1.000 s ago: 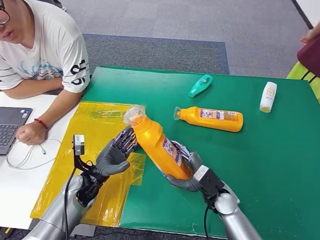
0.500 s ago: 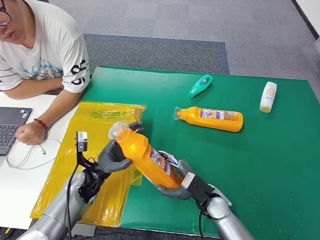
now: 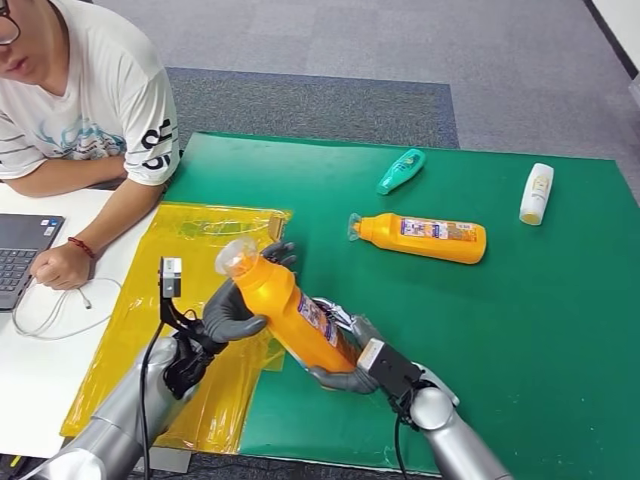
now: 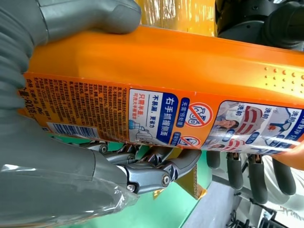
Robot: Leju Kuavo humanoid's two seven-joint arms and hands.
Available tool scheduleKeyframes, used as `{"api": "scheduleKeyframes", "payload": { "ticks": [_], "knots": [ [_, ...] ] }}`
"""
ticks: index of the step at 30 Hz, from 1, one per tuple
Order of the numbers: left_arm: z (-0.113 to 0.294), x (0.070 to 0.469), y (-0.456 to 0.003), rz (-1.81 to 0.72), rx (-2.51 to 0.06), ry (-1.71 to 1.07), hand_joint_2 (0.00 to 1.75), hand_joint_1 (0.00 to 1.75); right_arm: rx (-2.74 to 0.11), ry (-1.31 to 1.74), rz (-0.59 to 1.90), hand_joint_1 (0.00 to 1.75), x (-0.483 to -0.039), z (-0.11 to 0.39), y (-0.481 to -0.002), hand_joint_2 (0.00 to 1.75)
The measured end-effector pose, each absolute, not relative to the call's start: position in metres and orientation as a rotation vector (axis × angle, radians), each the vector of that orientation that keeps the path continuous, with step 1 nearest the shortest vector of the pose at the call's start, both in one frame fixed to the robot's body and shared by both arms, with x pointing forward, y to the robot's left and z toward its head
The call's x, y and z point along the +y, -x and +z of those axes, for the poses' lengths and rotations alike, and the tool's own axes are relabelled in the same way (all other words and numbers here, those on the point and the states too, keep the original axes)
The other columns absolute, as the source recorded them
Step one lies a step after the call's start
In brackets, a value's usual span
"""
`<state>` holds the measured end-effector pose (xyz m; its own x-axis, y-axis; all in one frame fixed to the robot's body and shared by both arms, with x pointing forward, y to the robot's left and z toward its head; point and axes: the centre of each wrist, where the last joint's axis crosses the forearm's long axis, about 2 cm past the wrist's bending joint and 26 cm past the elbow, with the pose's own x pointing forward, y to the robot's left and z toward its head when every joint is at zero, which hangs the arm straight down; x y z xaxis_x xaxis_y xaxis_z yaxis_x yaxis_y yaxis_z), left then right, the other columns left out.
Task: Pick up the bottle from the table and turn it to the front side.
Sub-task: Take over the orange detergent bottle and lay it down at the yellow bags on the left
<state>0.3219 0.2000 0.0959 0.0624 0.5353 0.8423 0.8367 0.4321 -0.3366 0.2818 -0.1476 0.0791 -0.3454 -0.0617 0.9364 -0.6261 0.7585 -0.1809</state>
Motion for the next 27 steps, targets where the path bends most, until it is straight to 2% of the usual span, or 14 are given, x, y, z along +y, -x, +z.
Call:
{"api": "scheduleKeyframes", "payload": {
  "ticks": [10, 17, 27],
  "knots": [
    [0.0945, 0.1966, -0.3224, -0.328, -1.587, 1.235, 1.75, 0.0, -1.873, -0.442, 0.64, 1.75, -0.1485, 0.0805, -0.284, 1.75],
    [0.0942, 0.1933, -0.3219, -0.295, -1.572, 1.233, 1.75, 0.0, -1.924, -0.214, 0.693, 1.75, -0.1488, 0.0815, -0.2843, 1.75],
    [0.0912, 0.191, -0.3184, -0.262, -1.56, 1.229, 1.75, 0.0, -1.924, -0.124, 0.724, 1.75, -0.1476, 0.0767, -0.2773, 1.75]
  ]
}}
